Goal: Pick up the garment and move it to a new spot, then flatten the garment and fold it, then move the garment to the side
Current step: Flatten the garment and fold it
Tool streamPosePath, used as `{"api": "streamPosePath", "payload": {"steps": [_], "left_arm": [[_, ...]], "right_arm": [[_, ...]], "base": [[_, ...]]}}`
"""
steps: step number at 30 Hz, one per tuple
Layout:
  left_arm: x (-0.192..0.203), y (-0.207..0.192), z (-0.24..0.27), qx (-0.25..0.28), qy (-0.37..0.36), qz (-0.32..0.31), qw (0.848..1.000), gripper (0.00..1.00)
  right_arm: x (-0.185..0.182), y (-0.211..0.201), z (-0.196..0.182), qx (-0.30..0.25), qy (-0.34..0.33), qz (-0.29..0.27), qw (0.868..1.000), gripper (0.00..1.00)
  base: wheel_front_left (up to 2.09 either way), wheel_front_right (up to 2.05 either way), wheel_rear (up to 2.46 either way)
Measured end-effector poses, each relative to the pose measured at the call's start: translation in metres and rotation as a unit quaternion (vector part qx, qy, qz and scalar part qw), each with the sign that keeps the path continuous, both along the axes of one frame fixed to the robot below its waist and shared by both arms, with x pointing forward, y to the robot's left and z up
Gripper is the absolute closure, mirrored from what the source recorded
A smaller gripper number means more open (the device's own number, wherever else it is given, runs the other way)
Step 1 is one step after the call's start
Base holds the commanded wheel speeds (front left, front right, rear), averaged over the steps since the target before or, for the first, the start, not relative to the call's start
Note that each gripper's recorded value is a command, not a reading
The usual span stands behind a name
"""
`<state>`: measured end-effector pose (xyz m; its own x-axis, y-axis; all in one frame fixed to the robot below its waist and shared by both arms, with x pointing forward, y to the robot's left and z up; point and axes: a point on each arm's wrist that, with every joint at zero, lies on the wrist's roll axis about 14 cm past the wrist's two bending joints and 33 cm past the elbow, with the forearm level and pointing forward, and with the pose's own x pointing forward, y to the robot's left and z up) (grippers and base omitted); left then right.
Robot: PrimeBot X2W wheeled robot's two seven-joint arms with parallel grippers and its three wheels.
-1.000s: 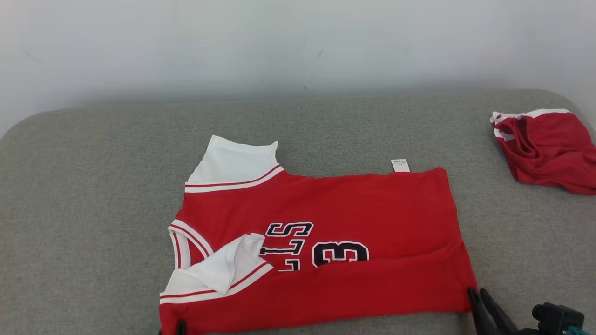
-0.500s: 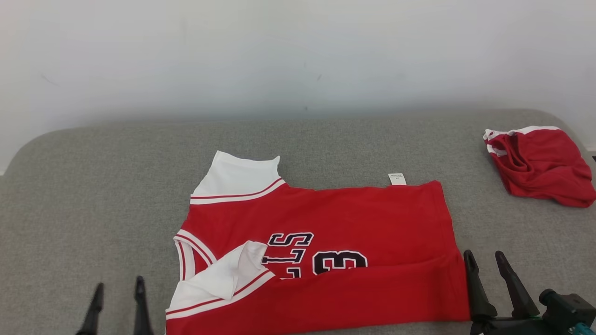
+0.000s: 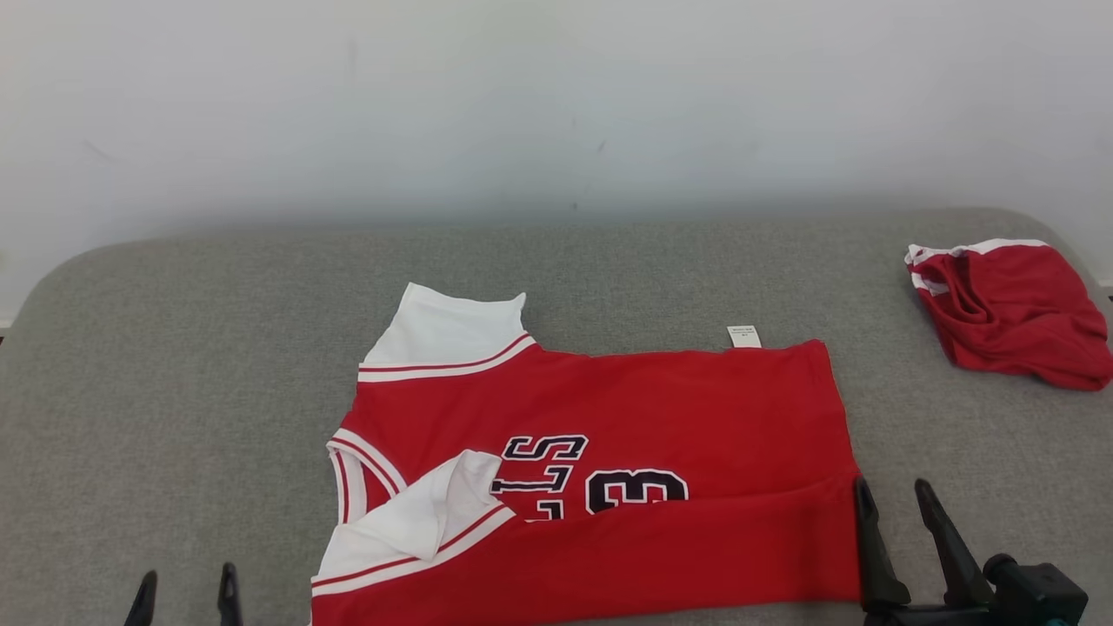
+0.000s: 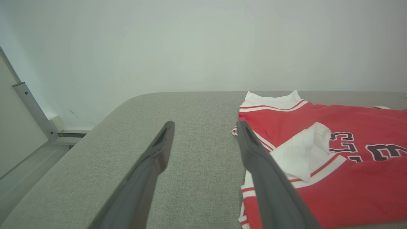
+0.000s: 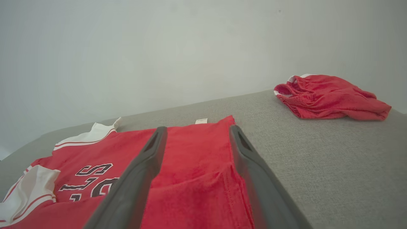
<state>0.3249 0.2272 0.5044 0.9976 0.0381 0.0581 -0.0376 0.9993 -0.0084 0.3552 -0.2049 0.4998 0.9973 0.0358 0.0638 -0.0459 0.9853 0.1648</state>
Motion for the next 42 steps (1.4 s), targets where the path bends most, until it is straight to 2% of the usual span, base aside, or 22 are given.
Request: {"api": "streamPosePath", "payload": {"steps": [5, 8, 16, 24, 27, 33, 42], "left_arm": [[0.000, 0.003, -0.012, -0.012, 0.018, 0.006, 1.000, 0.00], [0.014, -0.001, -0.009, -0.006, 0.012, -0.008, 1.000, 0.00], [0.100, -0.020, 0.036, 0.033, -0.050, -0.081, 0.995, 0.00], [0.196, -0.039, 0.069, 0.036, -0.061, -0.128, 0.989, 0.00], [0.231, -0.059, 0.047, 0.033, -0.002, -0.163, 0.986, 0.00], [0.269, -0.076, 0.010, 0.020, 0.065, -0.191, 0.979, 0.00], [0.289, -0.096, -0.067, 0.018, 0.177, -0.204, 0.963, 0.00]], "right_arm": [[-0.001, -0.006, -0.011, 0.002, 0.018, -0.011, 1.000, 0.00], [0.011, -0.006, -0.009, 0.001, 0.016, -0.007, 1.000, 0.00], [0.076, -0.016, 0.018, -0.010, -0.012, 0.001, 1.000, 0.00], [0.133, -0.027, 0.011, -0.028, 0.022, -0.002, 0.999, 0.00], [0.151, -0.031, -0.006, -0.038, 0.057, -0.001, 0.998, 0.00], [0.171, -0.040, -0.027, -0.049, 0.091, -0.006, 0.995, 0.00], [0.173, -0.045, -0.058, -0.073, 0.137, 0.001, 0.988, 0.00]], "base": [[0.00, 0.00, 0.00], [0.00, 0.00, 0.00], [0.00, 0.00, 0.00], [0.00, 0.00, 0.00], [0.00, 0.00, 0.00], [0.00, 0.00, 0.00], [0.00, 0.00, 0.00]]}}
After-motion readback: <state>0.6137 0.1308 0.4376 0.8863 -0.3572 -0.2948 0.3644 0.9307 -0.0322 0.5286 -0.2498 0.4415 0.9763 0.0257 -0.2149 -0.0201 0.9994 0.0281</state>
